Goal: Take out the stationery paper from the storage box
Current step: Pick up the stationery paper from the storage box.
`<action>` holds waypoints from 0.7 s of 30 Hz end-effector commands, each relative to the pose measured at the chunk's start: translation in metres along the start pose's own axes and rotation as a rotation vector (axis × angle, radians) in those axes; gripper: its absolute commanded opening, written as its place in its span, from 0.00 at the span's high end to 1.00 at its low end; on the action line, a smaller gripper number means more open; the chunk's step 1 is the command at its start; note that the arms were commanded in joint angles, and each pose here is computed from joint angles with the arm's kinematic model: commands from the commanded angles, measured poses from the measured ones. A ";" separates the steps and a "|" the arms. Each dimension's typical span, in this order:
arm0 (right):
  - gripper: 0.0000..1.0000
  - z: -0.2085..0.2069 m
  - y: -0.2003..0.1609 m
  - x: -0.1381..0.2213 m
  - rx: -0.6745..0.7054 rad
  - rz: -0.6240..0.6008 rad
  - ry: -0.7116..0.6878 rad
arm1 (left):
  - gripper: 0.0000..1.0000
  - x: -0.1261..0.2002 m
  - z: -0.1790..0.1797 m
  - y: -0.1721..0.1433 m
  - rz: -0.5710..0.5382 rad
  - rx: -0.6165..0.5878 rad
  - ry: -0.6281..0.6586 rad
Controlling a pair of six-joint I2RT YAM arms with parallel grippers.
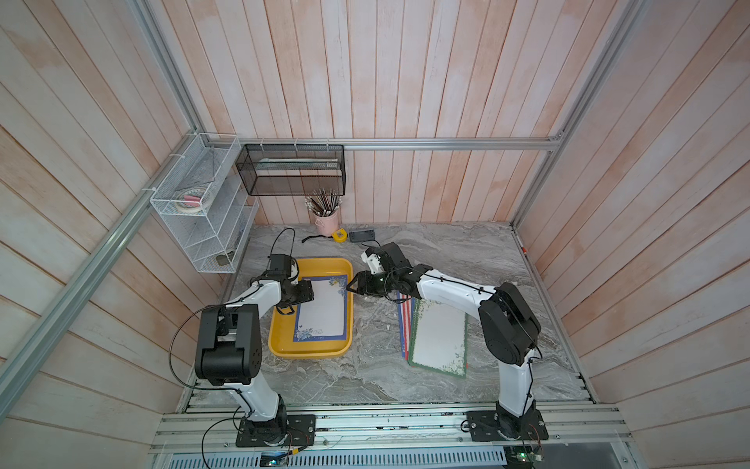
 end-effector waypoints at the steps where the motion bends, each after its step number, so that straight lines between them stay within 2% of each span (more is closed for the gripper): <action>1: 0.41 -0.004 -0.007 -0.007 -0.020 0.016 0.012 | 0.27 -0.003 0.003 0.004 0.001 -0.005 0.028; 21: 0.49 -0.017 -0.018 -0.034 -0.054 0.075 0.042 | 0.27 -0.019 0.001 -0.004 0.084 0.022 -0.015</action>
Point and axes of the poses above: each gripper's point midway between its finger pads, its own x axis back along the fingers, its own z axis along the line the jaws close on, y = z × x, the point moved 6 cm from there along x, back along the fingers, and after that the axes turned 10 degrees about x, right-handed, at the moved point
